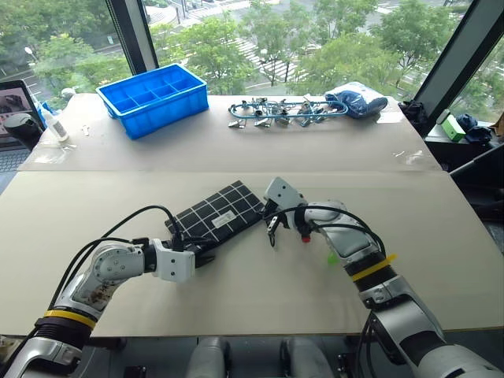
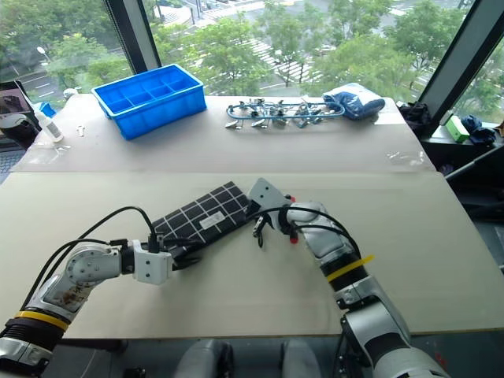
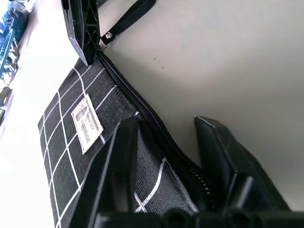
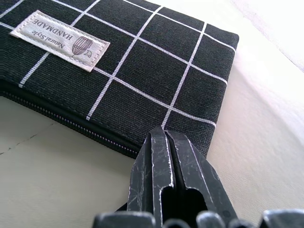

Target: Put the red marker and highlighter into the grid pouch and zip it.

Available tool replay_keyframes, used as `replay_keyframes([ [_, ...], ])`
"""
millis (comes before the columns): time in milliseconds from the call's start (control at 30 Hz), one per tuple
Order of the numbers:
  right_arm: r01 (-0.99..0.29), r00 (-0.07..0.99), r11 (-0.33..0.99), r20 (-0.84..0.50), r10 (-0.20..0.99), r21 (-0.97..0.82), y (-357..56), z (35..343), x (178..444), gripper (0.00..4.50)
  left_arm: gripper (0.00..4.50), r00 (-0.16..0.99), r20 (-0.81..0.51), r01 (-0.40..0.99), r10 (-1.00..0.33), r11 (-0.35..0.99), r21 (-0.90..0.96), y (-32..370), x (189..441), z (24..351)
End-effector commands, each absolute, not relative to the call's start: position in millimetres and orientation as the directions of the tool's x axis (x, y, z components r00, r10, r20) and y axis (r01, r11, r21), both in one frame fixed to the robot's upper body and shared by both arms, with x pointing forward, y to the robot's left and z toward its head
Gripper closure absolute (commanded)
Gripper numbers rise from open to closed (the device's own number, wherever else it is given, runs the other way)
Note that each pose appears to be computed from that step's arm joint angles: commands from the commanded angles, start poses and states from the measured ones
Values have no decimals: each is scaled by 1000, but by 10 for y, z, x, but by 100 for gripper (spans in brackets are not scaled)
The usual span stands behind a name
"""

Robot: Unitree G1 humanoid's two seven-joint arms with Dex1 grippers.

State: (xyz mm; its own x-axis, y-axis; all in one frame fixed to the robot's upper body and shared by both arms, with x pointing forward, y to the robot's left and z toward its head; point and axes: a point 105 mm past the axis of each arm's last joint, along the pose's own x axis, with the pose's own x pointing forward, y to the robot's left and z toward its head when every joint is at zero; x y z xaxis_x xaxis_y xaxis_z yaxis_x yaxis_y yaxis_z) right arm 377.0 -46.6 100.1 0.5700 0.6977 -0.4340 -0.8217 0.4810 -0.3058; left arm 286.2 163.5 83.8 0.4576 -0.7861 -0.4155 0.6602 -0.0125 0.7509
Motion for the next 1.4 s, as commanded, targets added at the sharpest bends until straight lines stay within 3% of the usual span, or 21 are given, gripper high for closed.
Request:
replay_keyframes([
  [33,-804,593,521,-460,661,-288,-618,921,3794,450,442,460,-402,649,-792,-9,761,1648,2863,888],
  [267,-812,581,535,-424,694,-236,-619,991,3773,450,442,465,-333,636,-820,48,770,1612,2878,1004],
  [367,-804,581,580,-378,721,-131,-628,1120,3775,374,450,468,-296,632,-833,81,771,1581,2876,1056],
  [467,-793,591,606,-318,741,-62,-649,1319,3796,266,450,470,-275,627,-839,98,773,1579,2860,1072],
  [633,-763,617,629,-120,778,151,-893,1986,3802,97,450,488,-161,616,-858,207,760,1560,2826,1165],
  [767,-744,645,655,-112,756,135,-1150,2153,3744,97,450,539,-76,602,-839,321,731,1605,2884,1266],
  [900,-726,662,686,-217,717,47,-1269,1947,3617,97,450,584,15,584,-811,433,687,1631,2946,1383],
  [1133,-706,673,708,-328,663,-18,-1061,1503,3530,97,450,576,29,596,-817,444,669,1562,2949,1386],
  [1400,-673,709,740,-299,639,-15,-908,1527,3724,97,450,570,42,601,-820,451,660,1529,2960,1402],
])
